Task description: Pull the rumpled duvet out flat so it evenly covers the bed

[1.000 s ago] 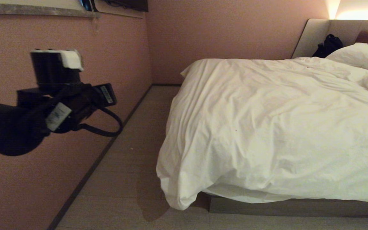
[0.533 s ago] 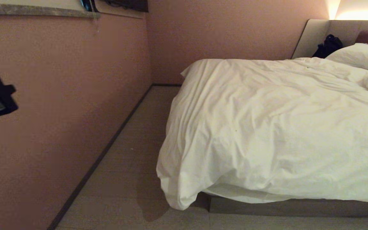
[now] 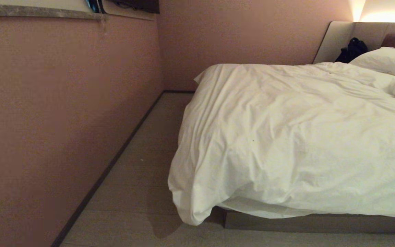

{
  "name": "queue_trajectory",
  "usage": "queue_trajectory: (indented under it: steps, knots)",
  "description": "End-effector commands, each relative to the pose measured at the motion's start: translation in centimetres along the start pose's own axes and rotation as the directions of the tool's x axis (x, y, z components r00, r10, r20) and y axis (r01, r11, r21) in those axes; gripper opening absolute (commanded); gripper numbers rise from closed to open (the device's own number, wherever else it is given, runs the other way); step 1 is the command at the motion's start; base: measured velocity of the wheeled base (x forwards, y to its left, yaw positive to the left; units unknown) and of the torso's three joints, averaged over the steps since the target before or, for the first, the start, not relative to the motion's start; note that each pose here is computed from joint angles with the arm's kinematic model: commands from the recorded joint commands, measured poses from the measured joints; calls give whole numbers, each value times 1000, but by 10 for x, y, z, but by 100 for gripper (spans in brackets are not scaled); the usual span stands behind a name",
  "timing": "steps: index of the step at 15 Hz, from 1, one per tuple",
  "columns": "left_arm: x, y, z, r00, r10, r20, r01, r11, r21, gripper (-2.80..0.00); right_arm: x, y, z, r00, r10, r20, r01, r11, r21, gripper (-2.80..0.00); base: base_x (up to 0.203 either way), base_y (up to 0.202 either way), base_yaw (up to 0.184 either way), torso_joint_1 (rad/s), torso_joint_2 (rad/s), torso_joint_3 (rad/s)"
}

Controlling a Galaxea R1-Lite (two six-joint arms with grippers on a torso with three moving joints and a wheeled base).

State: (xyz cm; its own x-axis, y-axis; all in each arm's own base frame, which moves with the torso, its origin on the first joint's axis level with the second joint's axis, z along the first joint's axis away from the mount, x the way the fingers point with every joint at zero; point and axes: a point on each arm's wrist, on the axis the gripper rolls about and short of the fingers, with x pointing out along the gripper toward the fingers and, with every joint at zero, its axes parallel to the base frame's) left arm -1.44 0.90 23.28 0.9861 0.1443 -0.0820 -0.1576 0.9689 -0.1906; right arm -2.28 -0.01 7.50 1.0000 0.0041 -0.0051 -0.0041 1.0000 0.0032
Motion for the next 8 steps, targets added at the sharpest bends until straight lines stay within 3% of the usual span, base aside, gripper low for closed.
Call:
queue_trajectory:
  steps: [1,4,8]
  knots:
    - [-32,12,-15,992,-94,82,97,995,-31,-280,0,0,0,1000,0,1,0,1000,0,-280,0,0,0,0,0,0]
    - [-32,12,-20,993,-108,48,109,994,-19,-280,0,0,0,1000,0,1,0,1000,0,-280,0,0,0,0,0,0]
    - [-26,9,-32,998,2,-55,-1,1000,10,-280,0,0,0,1000,0,1,0,1000,0,-280,0,0,0,0,0,0]
